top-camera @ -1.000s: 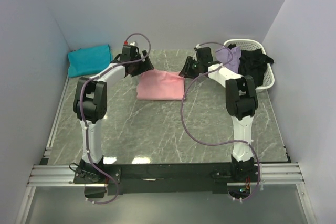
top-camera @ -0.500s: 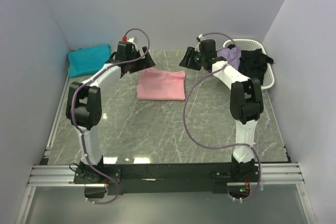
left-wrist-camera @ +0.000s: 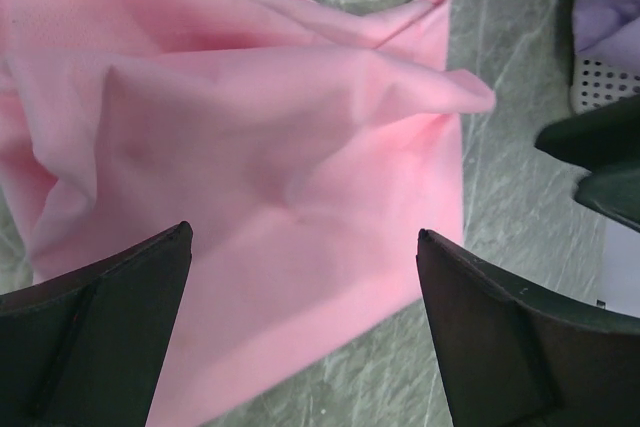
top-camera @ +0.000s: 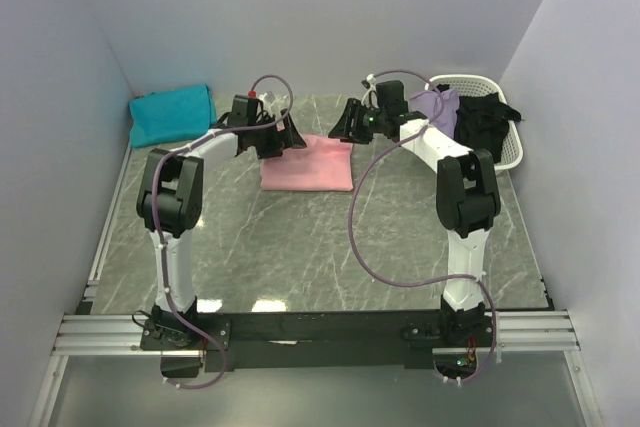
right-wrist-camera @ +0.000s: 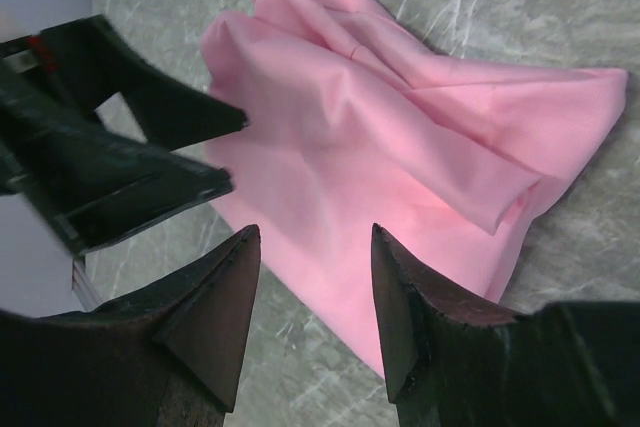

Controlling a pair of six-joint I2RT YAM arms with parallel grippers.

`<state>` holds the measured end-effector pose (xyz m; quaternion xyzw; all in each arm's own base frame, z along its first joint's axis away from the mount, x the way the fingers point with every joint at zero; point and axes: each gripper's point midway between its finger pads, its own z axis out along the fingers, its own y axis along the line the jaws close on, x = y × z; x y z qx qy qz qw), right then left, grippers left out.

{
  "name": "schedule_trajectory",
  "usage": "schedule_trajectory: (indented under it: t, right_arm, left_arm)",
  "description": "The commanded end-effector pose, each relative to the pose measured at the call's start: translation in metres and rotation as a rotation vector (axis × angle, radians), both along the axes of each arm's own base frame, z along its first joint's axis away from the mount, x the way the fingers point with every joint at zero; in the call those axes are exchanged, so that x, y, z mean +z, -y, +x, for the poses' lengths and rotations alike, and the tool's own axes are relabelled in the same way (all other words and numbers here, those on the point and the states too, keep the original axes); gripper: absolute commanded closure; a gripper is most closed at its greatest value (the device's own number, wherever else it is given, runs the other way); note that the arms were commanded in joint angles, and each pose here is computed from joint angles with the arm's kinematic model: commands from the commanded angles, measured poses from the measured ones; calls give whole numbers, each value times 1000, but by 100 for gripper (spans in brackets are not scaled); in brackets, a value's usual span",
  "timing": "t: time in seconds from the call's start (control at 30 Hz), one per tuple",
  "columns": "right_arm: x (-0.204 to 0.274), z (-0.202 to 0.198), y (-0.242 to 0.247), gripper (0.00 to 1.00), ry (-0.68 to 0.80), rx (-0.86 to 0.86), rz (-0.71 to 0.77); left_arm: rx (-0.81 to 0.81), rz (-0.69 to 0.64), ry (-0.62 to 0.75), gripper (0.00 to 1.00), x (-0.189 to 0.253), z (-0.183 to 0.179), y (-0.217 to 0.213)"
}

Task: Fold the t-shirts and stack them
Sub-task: Fold the tshirt

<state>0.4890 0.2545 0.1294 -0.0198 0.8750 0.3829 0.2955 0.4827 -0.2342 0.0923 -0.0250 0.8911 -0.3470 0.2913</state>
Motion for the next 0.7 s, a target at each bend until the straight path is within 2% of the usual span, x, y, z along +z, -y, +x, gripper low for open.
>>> schedule_trajectory:
  t: [0.0,0.37,0.67]
  right_arm:
    - [-15,-7,-7,45,-66,24,13]
    - [-42,0,-11,44,-109,34,2]
    - [-41,42,-16,44,-53,24,-30]
  left_arm:
    - [-20,-42,59,1,16,20,12]
    - [-4,-49,113,0,19,54,17]
    - [9,-58,126,1,10,74,15]
